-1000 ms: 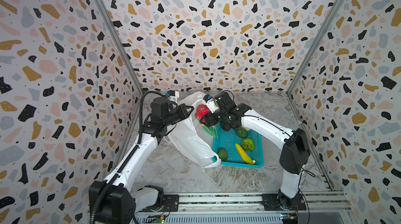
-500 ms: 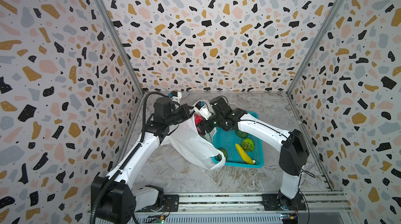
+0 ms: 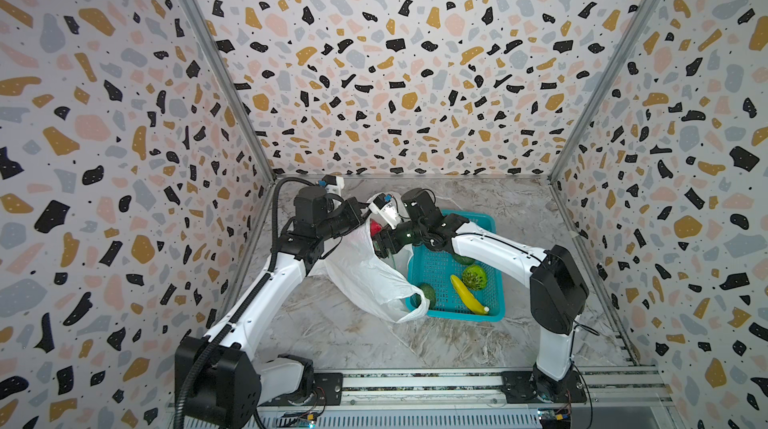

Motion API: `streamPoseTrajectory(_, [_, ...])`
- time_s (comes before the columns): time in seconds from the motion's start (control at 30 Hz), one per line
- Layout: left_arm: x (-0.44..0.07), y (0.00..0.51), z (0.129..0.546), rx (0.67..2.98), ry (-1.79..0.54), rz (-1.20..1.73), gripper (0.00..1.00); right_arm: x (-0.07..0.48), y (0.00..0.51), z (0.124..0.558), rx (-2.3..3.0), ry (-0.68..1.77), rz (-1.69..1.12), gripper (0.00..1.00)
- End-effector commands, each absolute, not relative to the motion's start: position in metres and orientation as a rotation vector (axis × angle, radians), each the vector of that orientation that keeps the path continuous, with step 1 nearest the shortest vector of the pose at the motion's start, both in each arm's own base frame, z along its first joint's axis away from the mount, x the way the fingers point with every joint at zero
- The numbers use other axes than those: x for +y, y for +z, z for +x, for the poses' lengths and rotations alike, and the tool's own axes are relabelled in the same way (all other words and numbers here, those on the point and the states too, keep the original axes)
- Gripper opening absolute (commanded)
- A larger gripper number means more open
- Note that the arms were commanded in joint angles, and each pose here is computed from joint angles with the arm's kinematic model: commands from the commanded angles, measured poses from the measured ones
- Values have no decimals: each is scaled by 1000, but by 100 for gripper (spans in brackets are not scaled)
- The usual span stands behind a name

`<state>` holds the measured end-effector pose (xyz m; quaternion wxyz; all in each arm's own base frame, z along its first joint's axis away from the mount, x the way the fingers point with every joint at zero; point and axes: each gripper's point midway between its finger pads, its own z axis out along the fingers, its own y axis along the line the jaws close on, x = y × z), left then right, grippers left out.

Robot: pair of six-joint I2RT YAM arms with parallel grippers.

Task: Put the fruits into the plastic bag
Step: 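Raise bag with left gripper while right lowers dragon fruit inside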

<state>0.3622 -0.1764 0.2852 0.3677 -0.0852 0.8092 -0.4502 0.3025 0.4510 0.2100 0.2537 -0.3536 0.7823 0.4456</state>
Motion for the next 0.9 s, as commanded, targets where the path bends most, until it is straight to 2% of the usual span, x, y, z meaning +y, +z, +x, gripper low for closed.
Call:
streamPoseTrajectory(0.0, [-170, 341, 354, 1968, -1076, -132, 0, 445, 213, 320, 2140, 1227, -844, 52])
streamPoseTrajectory(0.13, [-156, 366, 349, 1933, -947, -100, 0, 445, 236, 312, 2052, 1283, -903, 52])
streamPoseTrajectory(0.37, [-168, 385, 335, 1904, -1035, -13, 0, 425, 297, 304, 1870, 1361, -900, 52])
streamPoseTrajectory(0.7, [-209, 449, 314, 1745, -1325, 119, 0, 337, 394, 329, 1700, 1196, -697, 52])
streamPoseTrajectory(0.87, [-231, 457, 316, 1764, -1507, 52, 0, 289, 416, 342, 1718, 1037, -608, 52])
